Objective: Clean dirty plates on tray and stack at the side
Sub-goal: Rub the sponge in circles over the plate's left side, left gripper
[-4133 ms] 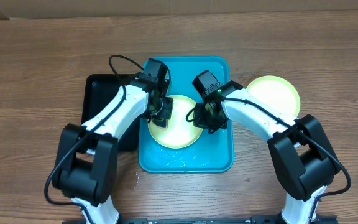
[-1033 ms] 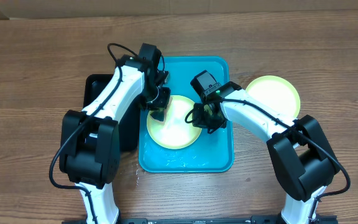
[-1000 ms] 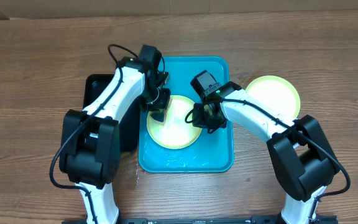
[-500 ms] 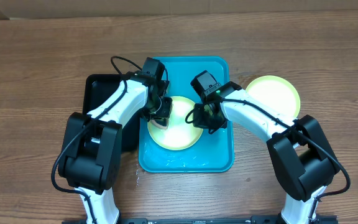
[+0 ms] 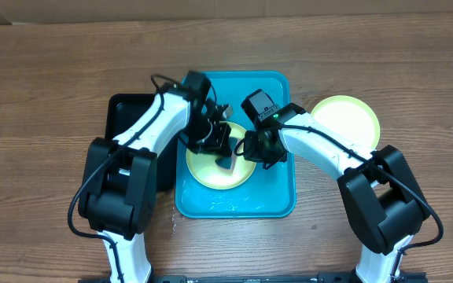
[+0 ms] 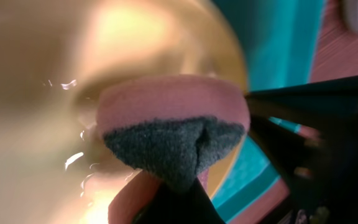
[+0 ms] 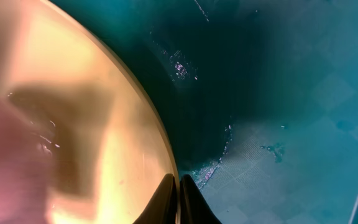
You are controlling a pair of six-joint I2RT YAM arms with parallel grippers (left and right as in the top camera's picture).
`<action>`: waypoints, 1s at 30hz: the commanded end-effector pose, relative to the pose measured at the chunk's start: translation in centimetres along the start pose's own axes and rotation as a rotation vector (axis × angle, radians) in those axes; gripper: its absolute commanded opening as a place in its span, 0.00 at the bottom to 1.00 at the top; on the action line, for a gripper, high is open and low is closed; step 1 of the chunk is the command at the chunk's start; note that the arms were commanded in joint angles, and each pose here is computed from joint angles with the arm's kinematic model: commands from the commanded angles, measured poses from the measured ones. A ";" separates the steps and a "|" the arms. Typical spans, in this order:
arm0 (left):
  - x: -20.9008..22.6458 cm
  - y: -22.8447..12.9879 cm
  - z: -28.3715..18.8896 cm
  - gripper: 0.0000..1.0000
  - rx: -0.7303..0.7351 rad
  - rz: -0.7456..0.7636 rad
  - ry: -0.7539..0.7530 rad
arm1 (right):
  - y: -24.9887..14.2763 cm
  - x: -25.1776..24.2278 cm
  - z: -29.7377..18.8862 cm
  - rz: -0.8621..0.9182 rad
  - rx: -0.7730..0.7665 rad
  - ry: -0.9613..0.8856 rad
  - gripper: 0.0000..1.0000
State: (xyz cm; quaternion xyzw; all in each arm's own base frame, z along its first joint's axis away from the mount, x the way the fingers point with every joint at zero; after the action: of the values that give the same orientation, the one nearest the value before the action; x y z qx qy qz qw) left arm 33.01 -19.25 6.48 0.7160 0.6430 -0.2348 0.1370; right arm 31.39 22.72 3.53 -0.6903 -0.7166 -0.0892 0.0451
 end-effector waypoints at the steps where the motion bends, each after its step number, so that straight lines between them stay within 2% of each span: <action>1: -0.3 2.2 -2.4 0.04 -0.070 0.058 0.063 | 0.0 0.4 -0.6 -0.009 -0.019 0.011 0.04; 7: 2.5 3.1 -3.0 0.04 -0.128 -0.007 0.256 | 0.0 0.4 -0.6 -0.009 -0.019 0.011 0.04; 11: 3.7 3.2 -3.0 0.04 -0.141 -0.011 0.324 | 0.0 0.4 -0.6 -0.009 -0.019 0.011 0.04; 30: 7.4 1.1 1.9 0.04 -0.123 -0.057 0.355 | 0.1 0.4 -0.6 -0.009 -0.021 0.012 0.04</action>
State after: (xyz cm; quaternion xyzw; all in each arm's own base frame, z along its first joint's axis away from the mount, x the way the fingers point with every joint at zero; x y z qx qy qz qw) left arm 35.96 -14.91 2.95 0.7260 0.6791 -0.0608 0.0897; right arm 31.43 22.75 3.54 -0.6903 -0.7164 -0.0904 0.0450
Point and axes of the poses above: each gripper's point midway between its finger pads, its own z axis out along the fingers, its own x axis along the line the jaws close on, y = z × x, the point moved 2 cm from there along -z, back along the fingers, and after that the axes turned 7 degrees about -z, right-handed, at the moved point
